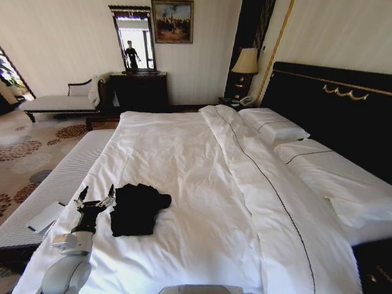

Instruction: Fold the clothes on the bed.

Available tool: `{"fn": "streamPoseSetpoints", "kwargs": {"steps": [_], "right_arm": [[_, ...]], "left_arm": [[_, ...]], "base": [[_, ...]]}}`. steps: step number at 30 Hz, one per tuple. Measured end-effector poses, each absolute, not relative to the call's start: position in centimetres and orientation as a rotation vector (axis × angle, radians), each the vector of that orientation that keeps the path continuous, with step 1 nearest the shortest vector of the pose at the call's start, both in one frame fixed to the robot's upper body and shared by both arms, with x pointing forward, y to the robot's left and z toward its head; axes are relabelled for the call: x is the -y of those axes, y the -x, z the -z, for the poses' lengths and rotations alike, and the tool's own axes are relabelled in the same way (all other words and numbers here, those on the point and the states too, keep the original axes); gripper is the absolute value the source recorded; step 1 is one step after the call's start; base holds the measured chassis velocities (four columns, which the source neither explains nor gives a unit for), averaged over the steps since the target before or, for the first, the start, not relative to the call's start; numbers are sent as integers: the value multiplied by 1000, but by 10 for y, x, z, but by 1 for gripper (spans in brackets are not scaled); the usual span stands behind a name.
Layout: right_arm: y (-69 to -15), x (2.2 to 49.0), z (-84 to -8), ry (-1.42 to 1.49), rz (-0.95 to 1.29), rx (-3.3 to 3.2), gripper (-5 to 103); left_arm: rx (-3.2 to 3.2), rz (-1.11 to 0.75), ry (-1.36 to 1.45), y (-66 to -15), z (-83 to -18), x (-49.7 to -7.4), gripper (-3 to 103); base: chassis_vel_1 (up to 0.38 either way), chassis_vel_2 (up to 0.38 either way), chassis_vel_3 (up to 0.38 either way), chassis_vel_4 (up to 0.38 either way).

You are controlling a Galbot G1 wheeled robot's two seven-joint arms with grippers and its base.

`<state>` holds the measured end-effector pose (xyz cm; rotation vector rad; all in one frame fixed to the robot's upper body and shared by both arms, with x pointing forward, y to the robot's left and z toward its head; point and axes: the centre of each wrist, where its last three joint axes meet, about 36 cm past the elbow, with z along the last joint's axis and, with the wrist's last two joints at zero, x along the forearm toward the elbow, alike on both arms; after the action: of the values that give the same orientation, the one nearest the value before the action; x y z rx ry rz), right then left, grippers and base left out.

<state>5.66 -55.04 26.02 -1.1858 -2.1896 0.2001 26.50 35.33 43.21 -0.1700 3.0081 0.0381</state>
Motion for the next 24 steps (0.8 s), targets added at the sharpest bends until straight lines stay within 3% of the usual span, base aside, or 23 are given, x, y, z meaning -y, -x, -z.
{"fn": "streamPoseSetpoints", "kwargs": {"steps": [2,6,8,10,12,14,24], "right_arm": [[-55,549,-265,1195,-200,2203,51],[-50,540,-286,1194,-201,2336,73],[-51,537,-292,1179,-207,2389,73],[-58,530,-311,1121,-249,2532,90],[-61,529,-315,1102,-275,2567,90],[-68,527,-327,1039,-368,2660,98],[-99,512,-373,857,-576,2880,100]], "left_arm": [[-3009,-37,170,-265,-432,-353,100],[-3010,-35,172,-264,-431,-353,100],[-3011,-35,172,-264,-431,-353,100],[-3012,-35,173,-263,-430,-353,100],[-3012,-35,173,-263,-430,-353,100],[-3013,-33,175,-263,-430,-353,100],[-3021,-22,184,-260,-425,-356,100]], "base": [[0,0,0,0],[0,0,0,0],[0,0,0,0],[0,0,0,0],[0,0,0,0],[0,0,0,0],[0,0,0,0]]}}
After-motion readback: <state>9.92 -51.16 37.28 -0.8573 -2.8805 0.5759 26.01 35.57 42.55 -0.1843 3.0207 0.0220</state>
